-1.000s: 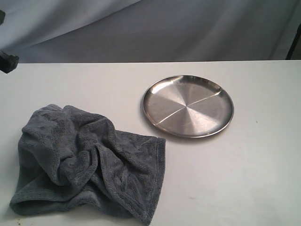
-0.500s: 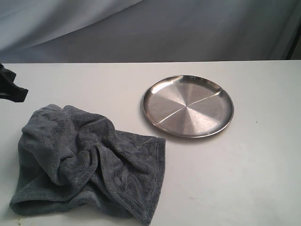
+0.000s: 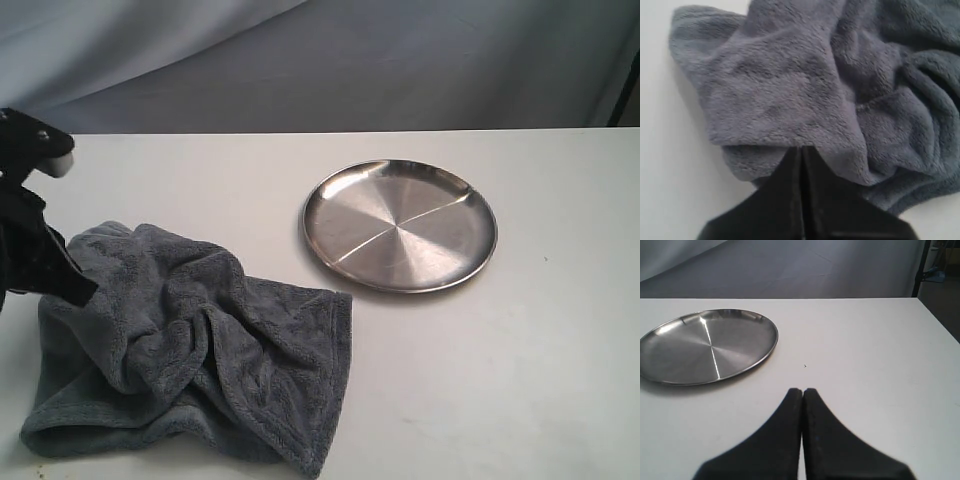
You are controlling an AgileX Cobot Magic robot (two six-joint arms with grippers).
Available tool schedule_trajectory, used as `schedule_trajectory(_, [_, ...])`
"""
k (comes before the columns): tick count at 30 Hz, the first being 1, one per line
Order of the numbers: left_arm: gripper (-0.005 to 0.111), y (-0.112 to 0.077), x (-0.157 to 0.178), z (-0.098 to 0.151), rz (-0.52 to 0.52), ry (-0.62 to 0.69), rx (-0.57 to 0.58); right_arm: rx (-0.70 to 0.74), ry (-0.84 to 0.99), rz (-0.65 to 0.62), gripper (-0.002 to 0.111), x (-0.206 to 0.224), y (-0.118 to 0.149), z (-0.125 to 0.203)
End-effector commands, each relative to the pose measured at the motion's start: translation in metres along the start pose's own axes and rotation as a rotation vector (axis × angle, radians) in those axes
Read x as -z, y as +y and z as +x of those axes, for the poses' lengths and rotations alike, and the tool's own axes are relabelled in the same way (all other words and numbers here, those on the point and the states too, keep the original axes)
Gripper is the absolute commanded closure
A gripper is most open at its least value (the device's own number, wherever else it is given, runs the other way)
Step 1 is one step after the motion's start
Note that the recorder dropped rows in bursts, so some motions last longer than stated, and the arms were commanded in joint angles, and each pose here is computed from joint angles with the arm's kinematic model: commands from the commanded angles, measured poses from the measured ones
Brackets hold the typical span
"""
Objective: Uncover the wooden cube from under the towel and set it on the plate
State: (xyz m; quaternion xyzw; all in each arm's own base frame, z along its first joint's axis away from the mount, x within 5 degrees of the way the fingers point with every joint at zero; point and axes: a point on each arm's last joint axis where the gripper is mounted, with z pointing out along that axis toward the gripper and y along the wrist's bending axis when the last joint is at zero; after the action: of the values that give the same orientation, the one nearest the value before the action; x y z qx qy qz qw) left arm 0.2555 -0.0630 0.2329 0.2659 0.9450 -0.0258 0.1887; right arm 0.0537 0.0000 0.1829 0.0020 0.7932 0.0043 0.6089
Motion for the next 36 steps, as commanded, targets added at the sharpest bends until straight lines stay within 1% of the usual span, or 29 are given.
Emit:
schedule_trajectory(1, [0.107,-0.018,-0.009,-0.005,0.080,0.024,-0.114,0.002,-0.005,-0.004,0.108,0.000,0.000,0.001])
schedule_trajectory(2, [0.107,-0.023,-0.009,-0.007,0.102,0.007,-0.149,0.002,-0.005,-0.004,0.108,0.000,0.000,0.001])
schedule_trajectory(4, [0.107,-0.032,-0.009,-0.010,0.150,-0.026,-0.177,0.002,-0.005,-0.004,0.108,0.000,0.000,0.001])
schedule_trajectory(5, [0.107,-0.038,-0.008,-0.013,0.174,-0.058,-0.210,0.002,-0.005,-0.004,0.108,0.000,0.000,0.001])
schedule_trajectory(7, [0.107,-0.047,-0.007,-0.021,0.204,-0.132,-0.236,0.004,-0.005,-0.004,0.108,0.000,0.000,0.001])
schedule_trajectory(9, [0.107,-0.052,-0.006,-0.029,0.191,-0.222,-0.260,0.004,-0.005,-0.004,0.108,0.000,0.000,0.001])
schedule_trajectory(11, [0.107,-0.053,-0.004,-0.040,0.148,-0.330,-0.228,0.004,-0.005,-0.004,0.108,0.000,0.000,0.001])
schedule_trajectory(12, [0.107,-0.052,-0.004,-0.044,0.127,-0.363,-0.220,0.004,-0.005,-0.004,0.108,0.000,0.000,0.001])
schedule_trajectory(14, [0.107,-0.048,-0.002,-0.049,0.070,-0.424,-0.207,0.004,-0.005,-0.004,0.108,0.000,0.000,0.001])
schedule_trajectory(17, [0.107,-0.042,0.000,-0.055,0.001,-0.483,-0.214,0.004,-0.005,-0.004,0.108,0.000,0.000,0.001])
schedule_trajectory(21, [0.107,-0.038,0.002,-0.059,-0.043,-0.529,-0.205,0.003,-0.005,-0.004,0.108,0.000,0.000,0.001])
schedule_trajectory(24, [0.107,-0.030,0.011,-0.061,-0.103,-0.582,-0.189,0.003,-0.005,-0.004,0.108,0.000,0.000,0.001])
schedule_trajectory(28, [0.107,-0.019,0.022,-0.059,-0.135,-0.620,-0.075,0.003,-0.005,-0.004,0.108,0.000,0.000,0.001])
schedule_trajectory(30, [0.107,-0.009,0.030,-0.056,-0.132,-0.636,0.069,0.003,-0.005,-0.004,0.108,0.000,0.000,0.001])
schedule_trajectory(31, [0.107,-0.002,0.033,-0.053,-0.136,-0.631,0.153,0.004,-0.005,-0.004,0.108,0.000,0.000,0.001])
schedule_trajectory(32, [0.107,0.002,0.034,-0.050,-0.143,-0.618,0.182,0.004,-0.005,-0.004,0.108,0.000,0.000,0.001])
schedule_trajectory(33, [0.107,0.011,0.033,-0.045,-0.175,-0.577,0.194,0.004,-0.005,-0.004,0.108,0.000,0.000,0.001])
schedule_trajectory(34, [0.107,0.015,0.032,-0.041,-0.194,-0.544,0.197,0.004,-0.005,-0.004,0.108,0.000,0.000,0.001])
schedule_trajectory(35, [0.107,0.023,0.029,-0.033,-0.229,-0.467,0.195,0.004,-0.005,-0.004,0.108,0.000,0.000,0.001])
schedule_trajectory(36, [0.107,0.026,0.028,-0.029,-0.251,-0.422,0.175,0.004,-0.005,-0.004,0.108,0.000,0.000,0.001])
